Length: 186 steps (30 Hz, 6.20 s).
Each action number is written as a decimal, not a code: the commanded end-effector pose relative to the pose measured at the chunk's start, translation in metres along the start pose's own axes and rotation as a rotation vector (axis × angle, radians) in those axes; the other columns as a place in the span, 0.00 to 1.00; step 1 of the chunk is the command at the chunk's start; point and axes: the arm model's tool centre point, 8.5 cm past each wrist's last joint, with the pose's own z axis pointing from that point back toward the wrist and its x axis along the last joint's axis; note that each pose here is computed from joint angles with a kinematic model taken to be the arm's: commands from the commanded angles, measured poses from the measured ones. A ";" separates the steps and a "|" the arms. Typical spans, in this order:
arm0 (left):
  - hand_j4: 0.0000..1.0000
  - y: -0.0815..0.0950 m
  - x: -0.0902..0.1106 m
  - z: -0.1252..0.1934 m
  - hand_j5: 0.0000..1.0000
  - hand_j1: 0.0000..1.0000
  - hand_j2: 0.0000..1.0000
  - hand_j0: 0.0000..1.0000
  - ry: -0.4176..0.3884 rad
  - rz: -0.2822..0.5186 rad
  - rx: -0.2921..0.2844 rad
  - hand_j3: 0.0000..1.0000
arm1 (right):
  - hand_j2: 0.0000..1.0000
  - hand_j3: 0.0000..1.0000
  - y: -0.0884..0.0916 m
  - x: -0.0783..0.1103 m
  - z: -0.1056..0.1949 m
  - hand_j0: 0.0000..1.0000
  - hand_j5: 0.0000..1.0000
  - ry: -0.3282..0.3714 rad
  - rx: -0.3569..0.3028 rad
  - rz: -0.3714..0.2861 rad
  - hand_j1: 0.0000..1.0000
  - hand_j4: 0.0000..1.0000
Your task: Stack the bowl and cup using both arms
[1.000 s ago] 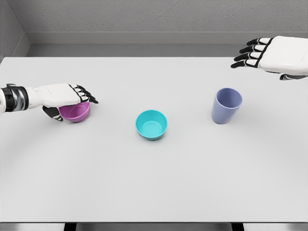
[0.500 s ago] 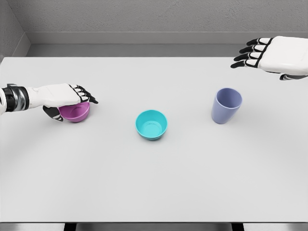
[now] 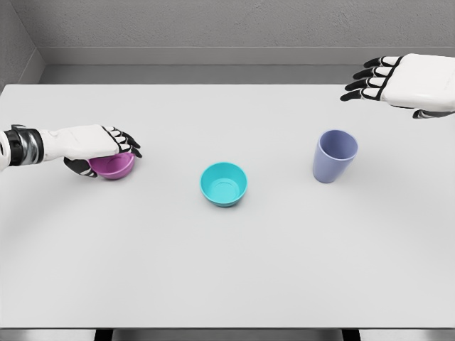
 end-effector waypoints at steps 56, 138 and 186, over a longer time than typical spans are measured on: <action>0.70 0.111 0.154 -0.090 0.70 0.70 0.70 0.70 -0.416 -0.277 0.152 0.70 | 1.00 1.00 -0.006 0.005 -0.001 1.00 1.00 -0.012 -0.009 0.017 1.00 1.00; 1.00 0.077 0.045 0.018 1.00 1.00 1.00 1.00 -0.187 -0.056 0.140 1.00 | 1.00 1.00 0.046 0.034 -0.070 1.00 1.00 -0.132 0.097 -0.046 1.00 1.00; 1.00 0.071 0.046 0.015 1.00 1.00 1.00 1.00 -0.187 -0.056 0.123 1.00 | 1.00 1.00 0.077 0.029 -0.102 1.00 1.00 -0.108 0.153 -0.097 1.00 1.00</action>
